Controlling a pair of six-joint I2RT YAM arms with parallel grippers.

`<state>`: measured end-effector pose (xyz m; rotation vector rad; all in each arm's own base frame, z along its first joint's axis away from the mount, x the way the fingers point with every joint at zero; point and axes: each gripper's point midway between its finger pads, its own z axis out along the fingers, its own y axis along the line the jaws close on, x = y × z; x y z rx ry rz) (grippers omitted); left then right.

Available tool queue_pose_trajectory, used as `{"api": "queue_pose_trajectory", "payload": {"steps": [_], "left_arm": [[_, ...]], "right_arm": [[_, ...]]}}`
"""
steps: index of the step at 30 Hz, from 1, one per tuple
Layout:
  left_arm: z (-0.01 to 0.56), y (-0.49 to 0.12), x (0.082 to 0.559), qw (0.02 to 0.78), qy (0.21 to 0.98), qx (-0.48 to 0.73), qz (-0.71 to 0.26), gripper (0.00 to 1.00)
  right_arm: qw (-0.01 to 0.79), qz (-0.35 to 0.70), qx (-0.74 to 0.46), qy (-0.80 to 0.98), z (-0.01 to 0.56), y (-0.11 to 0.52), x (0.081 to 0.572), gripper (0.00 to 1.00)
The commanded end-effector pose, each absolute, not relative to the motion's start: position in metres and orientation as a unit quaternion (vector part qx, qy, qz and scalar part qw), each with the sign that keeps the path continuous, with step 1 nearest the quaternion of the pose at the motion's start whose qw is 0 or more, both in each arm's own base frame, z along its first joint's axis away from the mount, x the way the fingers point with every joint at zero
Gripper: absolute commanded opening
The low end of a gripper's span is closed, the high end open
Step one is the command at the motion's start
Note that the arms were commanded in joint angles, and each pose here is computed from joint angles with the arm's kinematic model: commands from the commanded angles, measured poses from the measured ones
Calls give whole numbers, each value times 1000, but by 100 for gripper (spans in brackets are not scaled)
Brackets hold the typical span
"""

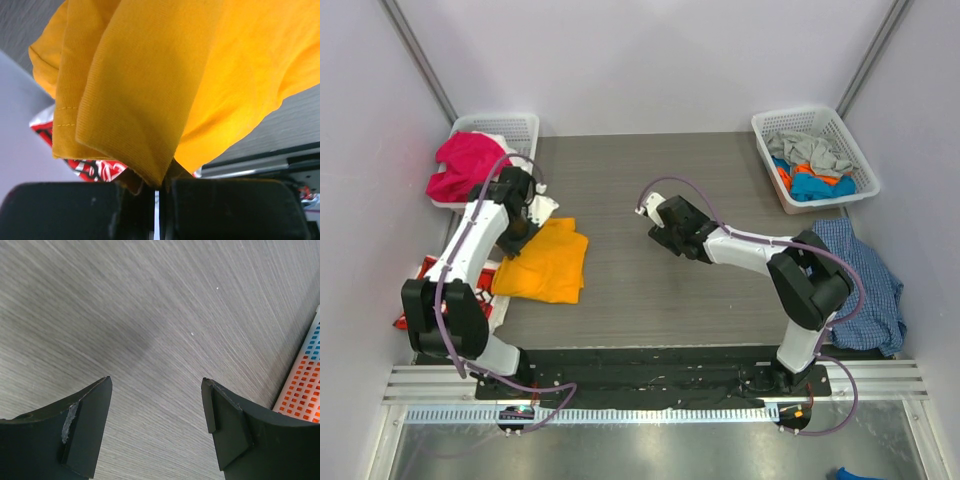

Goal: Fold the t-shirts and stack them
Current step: Put the neatly folded tshirt into the corner of the board with the left arm

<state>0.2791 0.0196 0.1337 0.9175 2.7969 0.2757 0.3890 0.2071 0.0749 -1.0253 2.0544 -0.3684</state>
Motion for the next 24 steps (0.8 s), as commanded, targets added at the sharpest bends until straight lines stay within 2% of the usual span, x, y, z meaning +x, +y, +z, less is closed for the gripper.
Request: {"api": "queue_pose_trajectory", "payload": {"steps": [1, 14, 24], "left_arm": [[154, 58, 253, 58, 933, 328, 139, 0], [193, 150, 194, -3, 943, 287, 166, 0], [176, 204, 159, -39, 947, 265, 177, 0]], "right_arm": [[437, -137, -395, 796, 102, 211, 392, 79], [438, -134, -399, 794, 98, 211, 392, 79], [436, -134, -401, 795, 96, 212, 391, 79]]}}
